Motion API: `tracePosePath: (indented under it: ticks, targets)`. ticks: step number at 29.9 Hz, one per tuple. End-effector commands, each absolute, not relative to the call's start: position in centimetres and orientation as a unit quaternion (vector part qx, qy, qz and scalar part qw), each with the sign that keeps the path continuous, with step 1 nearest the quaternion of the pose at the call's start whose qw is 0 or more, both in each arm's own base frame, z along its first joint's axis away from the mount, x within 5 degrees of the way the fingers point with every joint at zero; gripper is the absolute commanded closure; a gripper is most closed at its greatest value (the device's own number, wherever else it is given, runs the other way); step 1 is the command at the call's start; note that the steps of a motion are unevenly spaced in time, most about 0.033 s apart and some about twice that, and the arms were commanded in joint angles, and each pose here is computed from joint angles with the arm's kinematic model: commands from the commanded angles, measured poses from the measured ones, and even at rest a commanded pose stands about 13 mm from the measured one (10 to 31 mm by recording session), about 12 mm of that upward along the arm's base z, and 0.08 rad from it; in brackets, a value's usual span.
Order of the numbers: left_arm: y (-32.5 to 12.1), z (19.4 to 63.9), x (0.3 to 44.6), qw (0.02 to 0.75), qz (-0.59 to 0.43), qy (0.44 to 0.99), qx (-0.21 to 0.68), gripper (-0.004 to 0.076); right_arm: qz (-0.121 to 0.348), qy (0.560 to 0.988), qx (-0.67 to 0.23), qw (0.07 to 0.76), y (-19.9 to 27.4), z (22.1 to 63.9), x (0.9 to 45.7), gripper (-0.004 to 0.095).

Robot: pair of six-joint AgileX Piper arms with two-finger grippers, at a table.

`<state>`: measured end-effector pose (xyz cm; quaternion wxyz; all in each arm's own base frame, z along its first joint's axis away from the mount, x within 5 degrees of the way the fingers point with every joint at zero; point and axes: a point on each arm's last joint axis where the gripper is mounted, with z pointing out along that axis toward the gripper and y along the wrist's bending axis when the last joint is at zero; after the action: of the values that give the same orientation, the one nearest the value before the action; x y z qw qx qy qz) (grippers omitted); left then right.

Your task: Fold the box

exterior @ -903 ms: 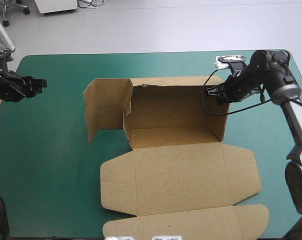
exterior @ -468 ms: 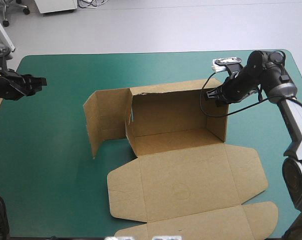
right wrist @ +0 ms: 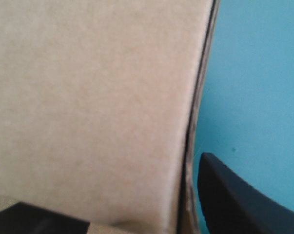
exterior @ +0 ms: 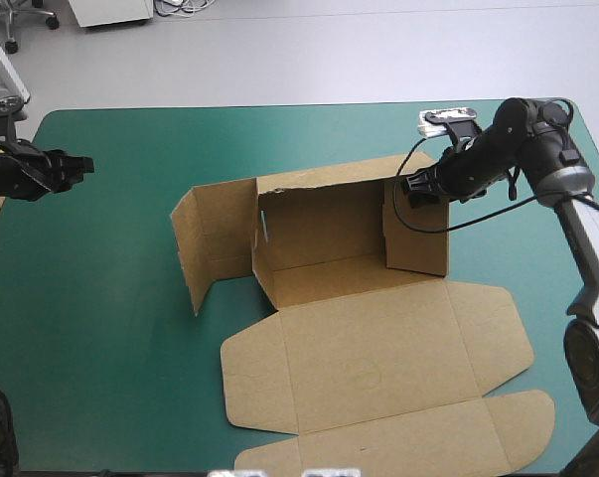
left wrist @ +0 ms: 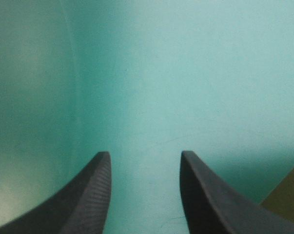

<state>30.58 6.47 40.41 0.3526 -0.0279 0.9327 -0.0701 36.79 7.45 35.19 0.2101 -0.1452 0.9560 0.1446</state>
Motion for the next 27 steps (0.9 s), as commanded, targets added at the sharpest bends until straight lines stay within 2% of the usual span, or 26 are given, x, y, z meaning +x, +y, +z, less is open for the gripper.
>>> tracePosePath:
  ticks: [1, 7, 11, 17, 21, 27]
  targets:
    - [6.1, 41.8, 30.0, 0.398, -0.073, 0.914, -0.034, 0.0395, 0.136, 0.933, -0.156, 0.293, 6.9, 39.8, 34.2, 0.0342]
    - [6.2, 40.9, 30.2, 0.394, -0.074, 0.915, -0.037, 0.0395, 0.116, 0.917, -0.149, 0.35, 6.1, 41.4, 30.7, 0.0342]
    - [6.2, 40.9, 30.2, 0.398, -0.076, 0.914, -0.039, 0.0395, 0.112, 0.917, -0.149, 0.353, 5.8, 39.7, 28.9, 0.0342]
    - [6.2, 40.9, 30.2, 0.4, -0.074, 0.913, -0.032, 0.0395, 0.102, 0.878, -0.144, 0.444, 5.1, 38.4, 24.7, 0.0342]
    - [6.2, 41.0, 30.3, 0.403, -0.073, 0.912, -0.032, 0.0395, 0.091, 0.861, -0.145, 0.479, 4.6, 36.9, 22.0, 0.0343]
    - [6.2, 41.1, 30.4, 0.409, -0.075, 0.909, -0.034, 0.0398, 0.081, 0.861, -0.135, 0.483, 4.2, 33.6, 21.1, 0.0342]
